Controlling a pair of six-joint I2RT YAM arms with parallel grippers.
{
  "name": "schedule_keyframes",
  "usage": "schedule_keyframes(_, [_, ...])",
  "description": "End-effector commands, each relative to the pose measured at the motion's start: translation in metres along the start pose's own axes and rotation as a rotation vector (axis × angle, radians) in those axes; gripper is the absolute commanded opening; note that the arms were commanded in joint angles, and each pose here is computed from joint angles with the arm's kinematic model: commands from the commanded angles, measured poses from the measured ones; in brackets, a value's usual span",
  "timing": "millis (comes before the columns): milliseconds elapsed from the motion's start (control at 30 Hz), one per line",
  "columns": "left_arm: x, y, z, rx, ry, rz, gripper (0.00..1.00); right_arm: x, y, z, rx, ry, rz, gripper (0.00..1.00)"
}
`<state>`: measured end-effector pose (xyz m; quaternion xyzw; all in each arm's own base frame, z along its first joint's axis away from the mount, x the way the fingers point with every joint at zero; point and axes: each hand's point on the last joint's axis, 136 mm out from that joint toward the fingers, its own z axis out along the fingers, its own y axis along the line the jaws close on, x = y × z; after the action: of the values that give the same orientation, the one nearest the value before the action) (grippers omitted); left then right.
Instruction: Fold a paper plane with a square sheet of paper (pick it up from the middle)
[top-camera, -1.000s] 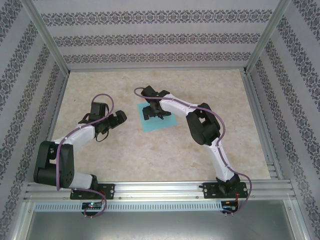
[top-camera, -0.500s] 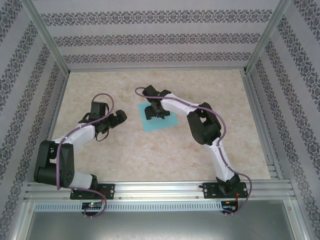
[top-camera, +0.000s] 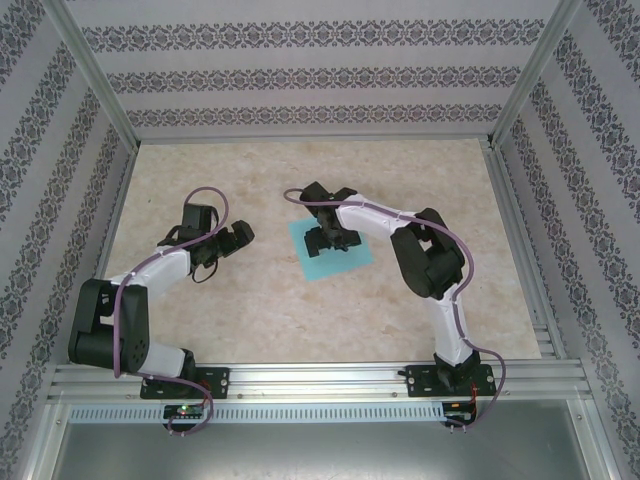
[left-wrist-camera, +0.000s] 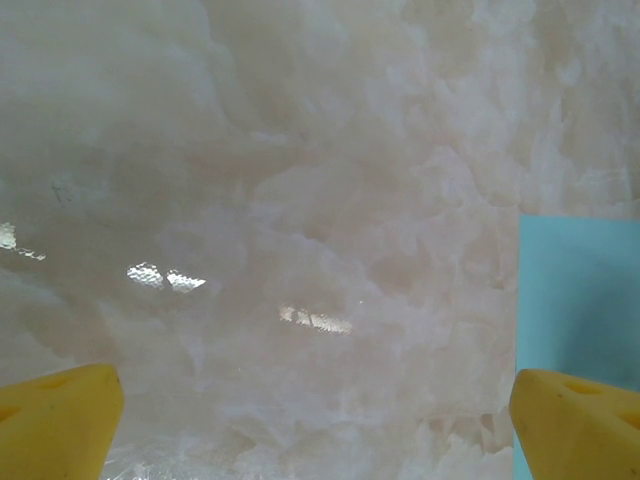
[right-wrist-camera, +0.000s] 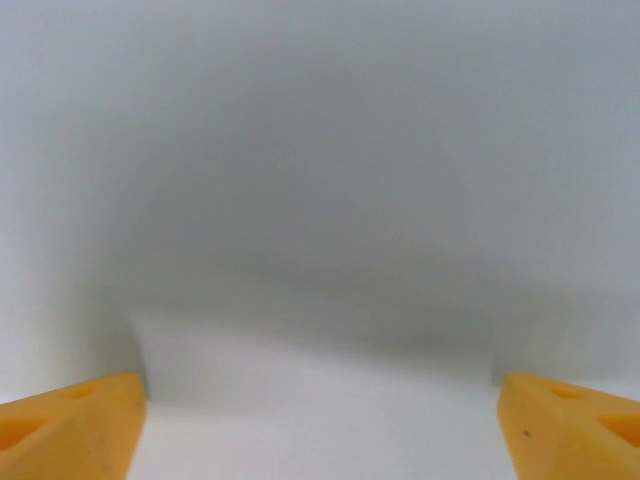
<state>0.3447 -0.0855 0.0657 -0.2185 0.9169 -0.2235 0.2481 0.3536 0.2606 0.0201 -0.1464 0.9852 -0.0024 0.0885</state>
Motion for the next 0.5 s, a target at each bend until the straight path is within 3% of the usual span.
schedule_keyframes(0, [-0.009,-0.017,0.002,0.054,-0.022,0.031,1.0,-0.015,-0.01,-0.027,0.013,-0.07,0.034,0.98])
schedule_keyframes(467, [-0.006,-0.02,0.009,0.073,0.002,0.03,1.0,0.005,-0.002,0.017,-0.027,0.083,0.015,0.98])
